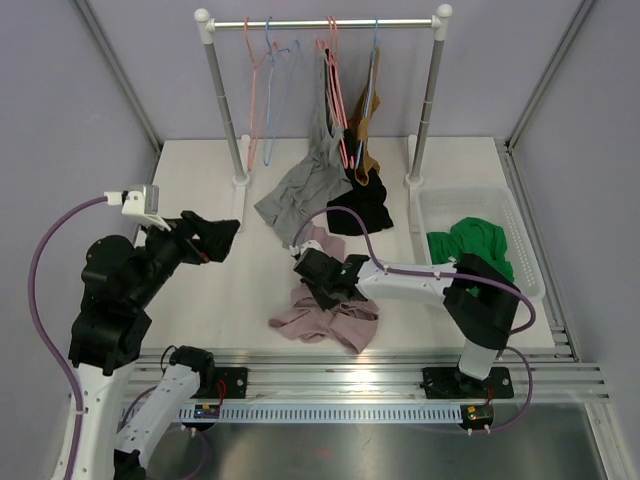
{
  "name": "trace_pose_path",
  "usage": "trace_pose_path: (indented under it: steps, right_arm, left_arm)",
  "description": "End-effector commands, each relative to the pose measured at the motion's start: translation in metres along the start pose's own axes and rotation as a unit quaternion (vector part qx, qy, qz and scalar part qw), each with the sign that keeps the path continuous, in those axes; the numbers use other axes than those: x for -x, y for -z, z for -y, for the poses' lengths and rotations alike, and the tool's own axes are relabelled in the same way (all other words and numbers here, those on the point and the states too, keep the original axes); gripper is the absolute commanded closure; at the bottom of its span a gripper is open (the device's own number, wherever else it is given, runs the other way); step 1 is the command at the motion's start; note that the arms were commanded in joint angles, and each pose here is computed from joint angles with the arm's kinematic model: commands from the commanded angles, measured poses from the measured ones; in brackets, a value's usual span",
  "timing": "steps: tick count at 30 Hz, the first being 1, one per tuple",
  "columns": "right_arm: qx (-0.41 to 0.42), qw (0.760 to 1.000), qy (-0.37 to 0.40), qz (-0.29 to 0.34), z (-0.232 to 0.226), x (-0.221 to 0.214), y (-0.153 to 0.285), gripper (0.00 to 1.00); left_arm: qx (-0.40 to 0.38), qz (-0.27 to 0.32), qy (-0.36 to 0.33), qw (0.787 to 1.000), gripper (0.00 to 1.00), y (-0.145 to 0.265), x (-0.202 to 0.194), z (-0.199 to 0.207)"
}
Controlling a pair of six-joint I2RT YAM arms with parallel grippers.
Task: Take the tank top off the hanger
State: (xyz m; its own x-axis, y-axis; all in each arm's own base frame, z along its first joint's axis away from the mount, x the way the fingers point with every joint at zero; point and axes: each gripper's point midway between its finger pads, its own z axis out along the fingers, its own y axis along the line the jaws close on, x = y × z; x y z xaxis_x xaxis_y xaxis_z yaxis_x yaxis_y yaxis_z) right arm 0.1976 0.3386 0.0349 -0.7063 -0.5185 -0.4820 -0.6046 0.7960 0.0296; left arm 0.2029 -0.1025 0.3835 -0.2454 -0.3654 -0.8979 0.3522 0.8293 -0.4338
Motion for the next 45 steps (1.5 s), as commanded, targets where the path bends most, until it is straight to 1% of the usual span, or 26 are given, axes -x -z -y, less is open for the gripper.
trace_pose_path:
  steps: [1, 2, 4, 8, 12, 15, 18, 19, 21, 22, 23, 25, 27, 29, 30, 31, 32, 33, 34, 35, 36, 38, 39, 41, 43, 45]
  right_arm:
    - [-0.039, 0.995, -0.024, 0.092, 0.021, 0.04, 0.058, 1.0]
    - [-0.05, 0.993, -0.03, 0.1, 0.027, 0.042, 0.07, 1.0]
    - [-0.067, 0.986, -0.05, 0.143, 0.041, 0.056, 0.103, 1.0]
    - [-0.113, 0.974, -0.064, 0.185, 0.068, 0.072, 0.166, 1.0]
    - [-0.16, 0.955, -0.082, 0.235, 0.1, 0.088, 0.235, 1.0]
    - [-0.198, 0.934, -0.102, 0.279, 0.129, 0.102, 0.298, 1.0]
    - [-0.233, 0.916, -0.121, 0.302, 0.16, 0.11, 0.337, 1.0]
    - [-0.239, 0.907, -0.133, 0.319, 0.169, 0.115, 0.361, 1.0]
    - [-0.285, 0.891, -0.15, 0.319, 0.201, 0.115, 0.382, 1.0]
    - [-0.295, 0.881, -0.164, 0.331, 0.213, 0.116, 0.402, 1.0]
    - [-0.313, 0.877, -0.161, 0.327, 0.224, 0.116, 0.408, 1.0]
    - [-0.355, 0.853, -0.187, 0.334, 0.251, 0.113, 0.431, 1.0]
    - [-0.386, 0.841, -0.204, 0.321, 0.277, 0.108, 0.436, 1.0]
    - [-0.402, 0.833, -0.223, 0.308, 0.297, 0.105, 0.43, 1.0]
    - [-0.397, 0.838, -0.227, 0.299, 0.304, 0.105, 0.422, 1.0]
    - [-0.415, 0.83, -0.249, 0.277, 0.326, 0.094, 0.411, 1.0]
    - [-0.415, 0.831, -0.259, 0.266, 0.334, 0.092, 0.399, 1.0]
    - [-0.399, 0.839, -0.264, 0.259, 0.338, 0.093, 0.384, 1.0]
    - [-0.393, 0.844, -0.273, 0.243, 0.347, 0.088, 0.36, 0.97]
    - [-0.391, 0.842, -0.289, 0.233, 0.355, 0.083, 0.345, 0.91]
    - [-0.381, 0.847, -0.295, 0.225, 0.356, 0.081, 0.329, 0.73]
    - [-0.367, 0.856, -0.302, 0.203, 0.356, 0.074, 0.296, 0.6]
    - [-0.359, 0.858, -0.311, 0.196, 0.355, 0.073, 0.285, 0.43]
    - [-0.355, 0.86, -0.321, 0.18, 0.355, 0.066, 0.268, 0.29]
    - [-0.354, 0.859, -0.326, 0.174, 0.354, 0.063, 0.264, 0.17]
    - [-0.347, 0.86, -0.328, 0.183, 0.351, 0.065, 0.266, 0.16]
  left_arm:
    - [0.014, -0.029, -0.034, 0.999, 0.01, -0.001, -0.026, -0.017]
    - [0.021, -0.032, -0.038, 0.999, 0.01, -0.002, -0.031, -0.021]
    - [0.029, -0.035, -0.049, 0.998, 0.01, -0.004, -0.042, -0.031]
    - [0.042, -0.041, -0.076, 0.995, 0.01, -0.014, -0.075, -0.056]
    - [0.078, -0.058, -0.08, 0.992, 0.01, -0.017, -0.084, -0.072]
    - [0.102, -0.07, -0.08, 0.989, 0.01, -0.019, -0.089, -0.082]
    - [0.112, -0.075, -0.079, 0.988, 0.01, -0.018, -0.091, -0.086]
    - [0.113, -0.074, -0.079, 0.988, 0.01, -0.018, -0.091, -0.087]
    - [0.115, -0.067, -0.079, 0.988, 0.01, -0.016, -0.089, -0.087]
    - [0.118, -0.064, -0.077, 0.988, 0.01, -0.015, -0.089, -0.088]
    - [0.122, -0.059, -0.075, 0.988, 0.01, -0.014, -0.087, -0.089]
    - [0.125, -0.049, -0.067, 0.989, 0.01, -0.013, -0.085, -0.089]
    - [0.143, -0.039, -0.064, 0.987, 0.01, -0.011, -0.082, -0.094]
    - [0.145, -0.036, -0.06, 0.987, 0.01, -0.009, -0.081, -0.094]
    - [0.144, -0.037, -0.061, 0.987, 0.01, -0.01, -0.081, -0.094]
    - [0.144, -0.039, -0.062, 0.987, 0.01, -0.009, -0.082, -0.094]
    - [0.144, -0.04, -0.063, 0.987, 0.01, -0.01, -0.082, -0.094]
    - [0.142, -0.04, -0.063, 0.987, 0.01, -0.01, -0.082, -0.093]
    - [0.139, -0.043, -0.063, 0.987, 0.01, -0.01, -0.083, -0.092]
    - [0.132, -0.045, -0.063, 0.988, 0.01, -0.011, -0.084, -0.09]
    - [0.13, -0.046, -0.062, 0.989, 0.01, -0.012, -0.083, -0.089]
    - [0.103, -0.054, -0.057, 0.992, 0.01, -0.015, -0.085, -0.079]
    - [0.094, -0.057, -0.055, 0.992, 0.01, -0.017, -0.085, -0.076]
    - [0.072, -0.06, -0.047, 0.994, 0.01, -0.02, -0.083, -0.066]
    - [0.059, -0.059, -0.042, 0.996, 0.01, -0.022, -0.076, -0.058]
    - [0.047, -0.057, -0.037, 0.997, 0.01, -0.023, -0.07, -0.051]
